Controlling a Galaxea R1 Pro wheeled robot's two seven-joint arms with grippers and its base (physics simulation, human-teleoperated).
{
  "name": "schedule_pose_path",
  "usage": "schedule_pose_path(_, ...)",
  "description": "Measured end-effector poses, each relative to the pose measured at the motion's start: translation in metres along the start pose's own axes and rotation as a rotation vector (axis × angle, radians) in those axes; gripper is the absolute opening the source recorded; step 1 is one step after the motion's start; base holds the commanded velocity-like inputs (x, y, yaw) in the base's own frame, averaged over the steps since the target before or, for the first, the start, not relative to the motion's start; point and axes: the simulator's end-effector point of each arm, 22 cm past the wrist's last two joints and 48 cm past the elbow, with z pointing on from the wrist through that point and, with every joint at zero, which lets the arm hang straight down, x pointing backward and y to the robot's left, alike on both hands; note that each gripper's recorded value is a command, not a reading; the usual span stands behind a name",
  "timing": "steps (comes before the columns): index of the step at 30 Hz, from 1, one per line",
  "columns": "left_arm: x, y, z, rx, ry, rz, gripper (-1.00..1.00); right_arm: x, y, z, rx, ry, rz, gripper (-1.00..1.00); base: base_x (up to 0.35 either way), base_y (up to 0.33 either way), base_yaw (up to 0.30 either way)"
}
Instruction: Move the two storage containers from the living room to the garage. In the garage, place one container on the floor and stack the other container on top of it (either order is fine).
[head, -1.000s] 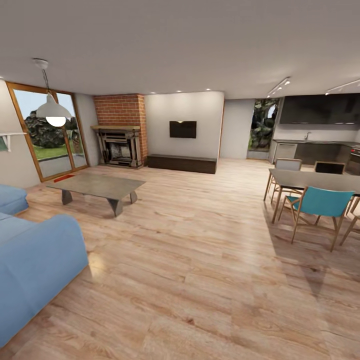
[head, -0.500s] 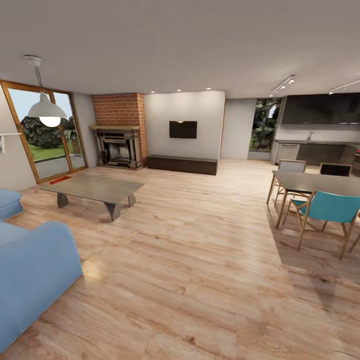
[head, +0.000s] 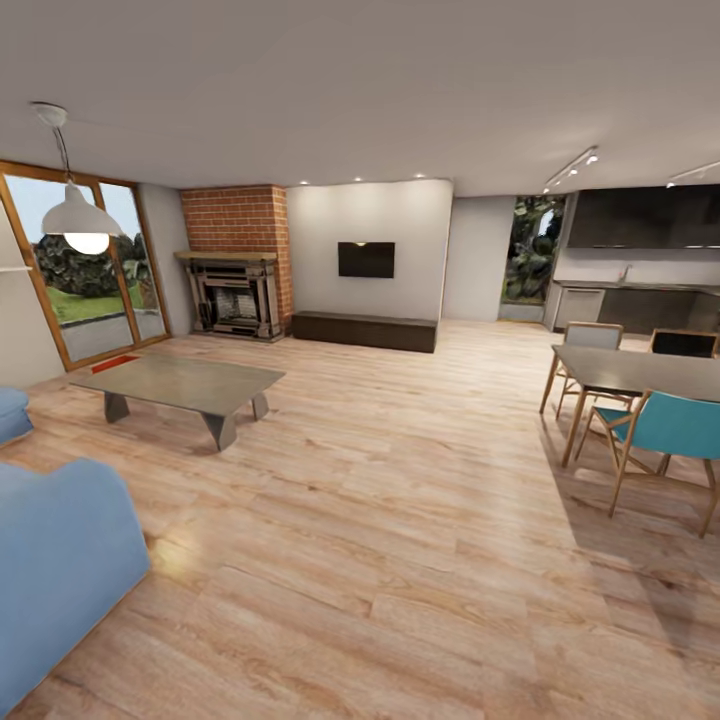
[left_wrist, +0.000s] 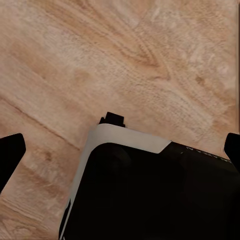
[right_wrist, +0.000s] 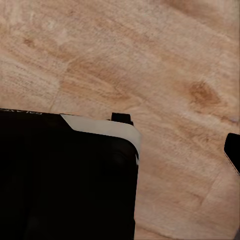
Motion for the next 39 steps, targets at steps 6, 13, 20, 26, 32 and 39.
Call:
schedule_pose_path(6,0.0000,0.0000,0.0000,0.000,0.000,0.000,1.00,0.0001,0.0000,0.0000,0.000,0.000,0.000,1.00,0.323,0.000,0.000)
schedule_pose_path(13,-0.0001,0.0000,0.0000,0.000,0.000,0.000,1.00,0.0002,0.0000,0.0000,0.000,0.000,0.000,1.00,0.323,0.000,0.000)
schedule_pose_path(20,0.0002,0.0000,0.0000,0.000,0.001,0.000,1.00,0.0002,0.0000,0.0000,0.000,0.000,0.000,1.00,0.323,0.000,0.000)
schedule_pose_path(26,0.0002,0.0000,0.0000,0.000,0.001,0.000,1.00,0.0000,0.0000,0.0000,0.000,0.000,0.000,1.00,0.323,0.000,0.000)
schedule_pose_path(32,0.0001,0.0000,0.0000,0.000,0.001,0.000,1.00,0.0002,0.0000,0.0000,0.000,0.000,0.000,1.00,0.323,0.000,0.000)
schedule_pose_path(39,0.0001,0.0000,0.0000,0.000,0.000,0.000,1.00,0.0000,0.0000,0.0000,0.000,0.000,0.000,1.00,0.323,0.000,0.000)
